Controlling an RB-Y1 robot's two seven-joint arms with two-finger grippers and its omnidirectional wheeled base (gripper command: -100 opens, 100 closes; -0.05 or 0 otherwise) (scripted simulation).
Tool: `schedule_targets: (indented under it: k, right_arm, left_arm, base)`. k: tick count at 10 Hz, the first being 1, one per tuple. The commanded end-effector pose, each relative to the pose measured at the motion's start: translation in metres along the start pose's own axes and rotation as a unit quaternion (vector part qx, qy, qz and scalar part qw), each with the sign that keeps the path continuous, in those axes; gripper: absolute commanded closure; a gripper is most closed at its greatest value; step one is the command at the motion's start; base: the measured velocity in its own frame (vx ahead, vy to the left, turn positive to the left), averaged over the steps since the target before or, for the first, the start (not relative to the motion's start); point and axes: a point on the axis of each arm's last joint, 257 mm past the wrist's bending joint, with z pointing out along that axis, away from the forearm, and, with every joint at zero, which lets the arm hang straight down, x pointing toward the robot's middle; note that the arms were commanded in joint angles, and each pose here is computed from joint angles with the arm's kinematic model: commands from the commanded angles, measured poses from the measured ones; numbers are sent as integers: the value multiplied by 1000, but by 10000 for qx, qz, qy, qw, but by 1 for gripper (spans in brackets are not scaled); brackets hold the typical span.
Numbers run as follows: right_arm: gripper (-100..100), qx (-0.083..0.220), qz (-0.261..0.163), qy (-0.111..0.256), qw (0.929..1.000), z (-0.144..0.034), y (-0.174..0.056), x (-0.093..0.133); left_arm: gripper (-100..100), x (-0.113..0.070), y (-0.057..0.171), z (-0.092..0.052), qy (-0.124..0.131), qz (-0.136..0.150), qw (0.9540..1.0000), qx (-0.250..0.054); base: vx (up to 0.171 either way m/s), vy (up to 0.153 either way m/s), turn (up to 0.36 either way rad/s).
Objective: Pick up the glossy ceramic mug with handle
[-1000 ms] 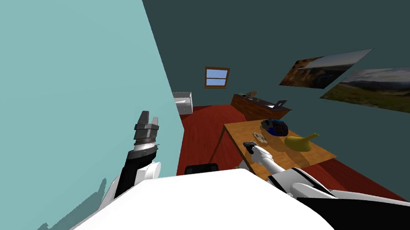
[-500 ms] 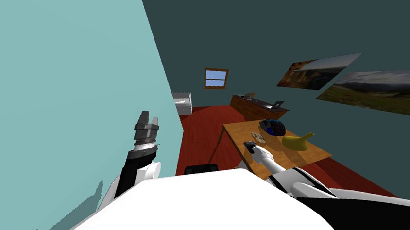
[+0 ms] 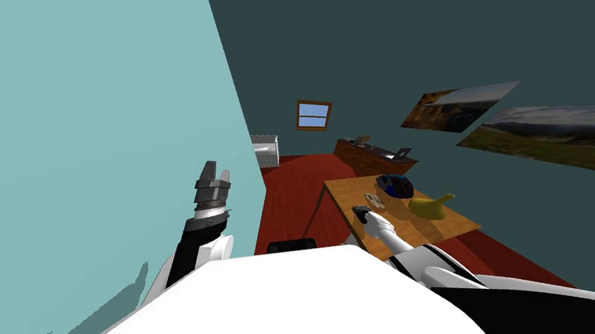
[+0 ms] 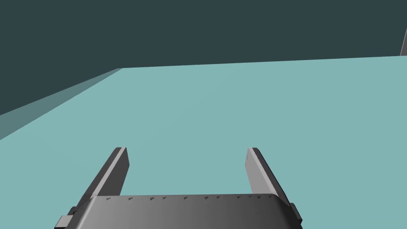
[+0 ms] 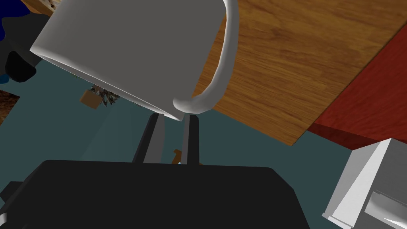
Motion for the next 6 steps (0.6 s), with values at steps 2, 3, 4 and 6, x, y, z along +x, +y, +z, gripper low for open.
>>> schedule_targets:
  k: [2,3,4,6]
  right_arm:
    - [100,4,13,9,10000,1,-15,3]
    - [100,11,21,12,10000,1,-23,4]
    - [100,20,30,14,10000,0,-31,4]
    - [0,18,28,25,10000,2,-27,5]
  left_arm:
    - [0,0,0,0,0,0,10000,0]
    - [0,0,0,0,0,0,10000,0]
    - [0,0,0,0,0,0,10000,0]
    - [0,0,0,0,0,0,10000,0]
  base:
    - [-29,90,6]
    - [-22,65,18]
    - [-24,78,16]
    - [-6,22,-4]
